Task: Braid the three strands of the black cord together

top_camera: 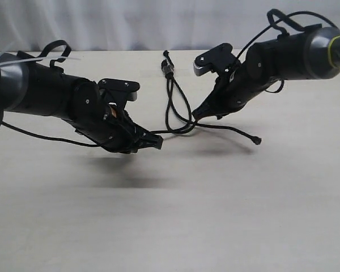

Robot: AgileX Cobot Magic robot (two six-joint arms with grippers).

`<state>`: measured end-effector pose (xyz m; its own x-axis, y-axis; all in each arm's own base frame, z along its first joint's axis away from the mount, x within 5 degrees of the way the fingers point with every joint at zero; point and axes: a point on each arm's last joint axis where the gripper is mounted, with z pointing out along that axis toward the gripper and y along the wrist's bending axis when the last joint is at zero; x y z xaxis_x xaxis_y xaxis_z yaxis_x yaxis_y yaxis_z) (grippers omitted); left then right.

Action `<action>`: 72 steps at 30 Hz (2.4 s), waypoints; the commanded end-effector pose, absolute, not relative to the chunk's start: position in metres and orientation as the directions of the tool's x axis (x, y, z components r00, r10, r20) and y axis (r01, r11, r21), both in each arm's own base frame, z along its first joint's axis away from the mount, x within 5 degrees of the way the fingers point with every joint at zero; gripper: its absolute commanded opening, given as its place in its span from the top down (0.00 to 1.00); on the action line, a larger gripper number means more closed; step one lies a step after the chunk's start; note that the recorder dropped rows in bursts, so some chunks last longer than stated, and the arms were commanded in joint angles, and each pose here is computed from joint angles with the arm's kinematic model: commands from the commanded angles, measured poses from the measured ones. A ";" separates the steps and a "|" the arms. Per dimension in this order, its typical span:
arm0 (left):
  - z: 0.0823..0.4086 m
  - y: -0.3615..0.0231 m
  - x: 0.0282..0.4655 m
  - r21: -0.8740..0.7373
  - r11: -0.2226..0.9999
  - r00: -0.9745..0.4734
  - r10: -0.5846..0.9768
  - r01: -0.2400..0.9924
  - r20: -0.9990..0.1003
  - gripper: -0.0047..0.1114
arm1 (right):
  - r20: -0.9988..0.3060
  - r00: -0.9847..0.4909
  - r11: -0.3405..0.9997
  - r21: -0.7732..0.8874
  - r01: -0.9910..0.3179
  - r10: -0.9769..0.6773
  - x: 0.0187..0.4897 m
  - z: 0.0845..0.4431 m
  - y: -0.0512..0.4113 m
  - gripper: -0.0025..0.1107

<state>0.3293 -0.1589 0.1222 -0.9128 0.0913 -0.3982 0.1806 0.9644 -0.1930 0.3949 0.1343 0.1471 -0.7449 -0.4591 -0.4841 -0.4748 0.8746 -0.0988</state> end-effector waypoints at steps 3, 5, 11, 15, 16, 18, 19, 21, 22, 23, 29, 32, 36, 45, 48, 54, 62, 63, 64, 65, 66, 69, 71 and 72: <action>0.120 -0.160 0.326 -0.192 0.964 -0.920 0.098 0.182 -0.379 0.96 | -0.438 -0.758 0.864 -0.103 -0.492 -0.484 0.398 0.116 0.132 0.94; 0.125 -0.160 0.324 -0.202 0.964 -0.926 0.091 0.174 -0.367 0.96 | -0.409 -0.775 0.867 -0.095 -0.490 -0.483 0.396 0.111 0.132 0.94; 0.172 -0.151 0.330 -0.209 0.958 -0.875 0.077 0.198 -0.477 0.96 | -0.275 -0.845 0.883 -0.032 -0.469 -0.459 0.384 0.104 0.130 0.94; 0.187 -0.140 0.349 -0.219 0.962 -0.870 0.035 0.163 -0.493 0.96 | -0.166 -0.871 0.879 0.044 -0.475 -0.462 0.372 0.102 0.131 0.94; 0.185 -0.138 0.354 -0.218 0.964 -0.873 0.029 0.153 -0.487 0.96 | -0.141 -0.873 0.875 0.068 -0.478 -0.466 0.368 0.102 0.132 0.94; 0.172 -0.138 0.361 -0.215 0.967 -0.887 0.025 0.140 -0.462 0.96 | -0.113 -0.876 0.871 0.109 -0.480 -0.469 0.364 0.102 0.134 0.94; 0.164 -0.139 0.364 -0.211 0.968 -0.896 0.029 0.136 -0.444 0.96 | -0.103 -0.879 0.870 0.130 -0.477 -0.466 0.363 0.102 0.135 0.94; 0.145 -0.144 0.366 -0.223 0.968 -0.918 0.017 0.114 -0.396 0.96 | -0.087 -0.886 0.871 0.162 -0.464 -0.456 0.360 0.102 0.138 0.94; 0.134 -0.147 0.366 -0.231 0.968 -0.933 0.009 0.099 -0.361 0.96 | -0.077 -0.890 0.873 0.176 -0.455 -0.449 0.359 0.103 0.139 0.94; 0.127 -0.150 0.365 -0.245 0.966 -0.942 -0.007 0.080 -0.336 0.96 | -0.066 -0.893 0.873 0.189 -0.449 -0.445 0.357 0.103 0.140 0.94; 0.099 -0.156 0.359 -0.251 0.967 -0.974 -0.016 0.042 -0.224 0.96 | -0.014 -0.902 0.875 0.237 -0.423 -0.432 0.347 0.098 0.140 0.94; 0.098 -0.158 0.354 -0.273 0.962 -0.986 -0.033 0.013 -0.165 0.96 | 0.004 -0.906 0.877 0.250 -0.409 -0.424 0.343 0.096 0.140 0.94; 0.097 -0.174 0.339 -0.282 0.959 -0.996 0.016 0.039 -0.084 0.96 | 0.036 -0.922 0.883 0.304 -0.357 -0.385 0.333 0.094 0.142 0.94; 0.099 -0.198 0.328 -0.350 0.937 -0.998 -0.024 -0.005 -0.051 0.96 | -0.017 -0.942 0.884 0.341 -0.321 -0.335 0.330 0.095 0.145 0.90; 0.101 -0.202 0.330 -0.396 0.916 -0.995 -0.088 -0.062 -0.049 0.96 | -0.019 -0.950 0.882 0.366 -0.296 -0.311 0.330 0.096 0.147 0.79; 0.102 -0.202 0.330 -0.397 0.916 -0.995 -0.088 -0.062 -0.048 0.96 | -0.024 -0.958 0.876 0.398 -0.272 -0.287 0.330 0.097 0.150 0.79; 0.161 -0.175 0.338 -0.406 0.914 -0.980 -0.079 0.001 -0.180 0.96 | -0.113 -0.971 0.890 0.390 -0.237 -0.209 0.339 0.142 0.121 0.78; 0.170 -0.165 0.339 -0.393 0.919 -0.978 -0.073 0.011 -0.198 0.96 | -0.121 -0.973 0.896 0.383 -0.226 -0.194 0.340 0.150 0.114 0.78; 0.179 -0.153 0.339 -0.367 0.930 -0.977 -0.057 0.024 -0.207 0.96 | -0.127 -0.975 0.904 0.370 -0.215 -0.180 0.340 0.157 0.105 0.78; 0.187 -0.140 0.339 -0.335 0.942 -0.977 -0.039 0.035 -0.210 0.96 | -0.123 -0.978 0.914 0.353 -0.203 -0.169 0.339 0.164 0.096 0.78; 0.194 -0.126 0.338 -0.301 0.953 -0.979 -0.024 0.039 -0.204 0.96 | -0.116 -0.981 0.924 0.334 -0.187 -0.157 0.338 0.170 0.086 0.78; 0.213 -0.088 0.331 -0.224 0.974 -0.986 -0.019 0.019 -0.165 0.96 | -0.106 -0.986 0.945 0.291 -0.151 -0.125 0.333 0.189 0.062 0.78; 0.225 -0.066 0.324 -0.169 0.986 -0.989 -0.019 0.007 -0.149 0.96 | -0.104 -0.986 0.948 0.279 -0.152 -0.127 0.326 0.202 0.052 0.78; 0.233 -0.057 0.319 -0.152 0.988 -0.987 -0.026 -0.001 -0.158 0.96 | -0.112 -0.985 0.950 0.270 -0.156 -0.130 0.320 0.210 0.049 0.79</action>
<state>0.3325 -0.0820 0.2140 -0.9849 -0.0360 -0.1696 0.0029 0.9747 -0.2235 0.3326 0.0603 0.1918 -0.9847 -0.1275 -0.1186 -0.1574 0.9429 0.2935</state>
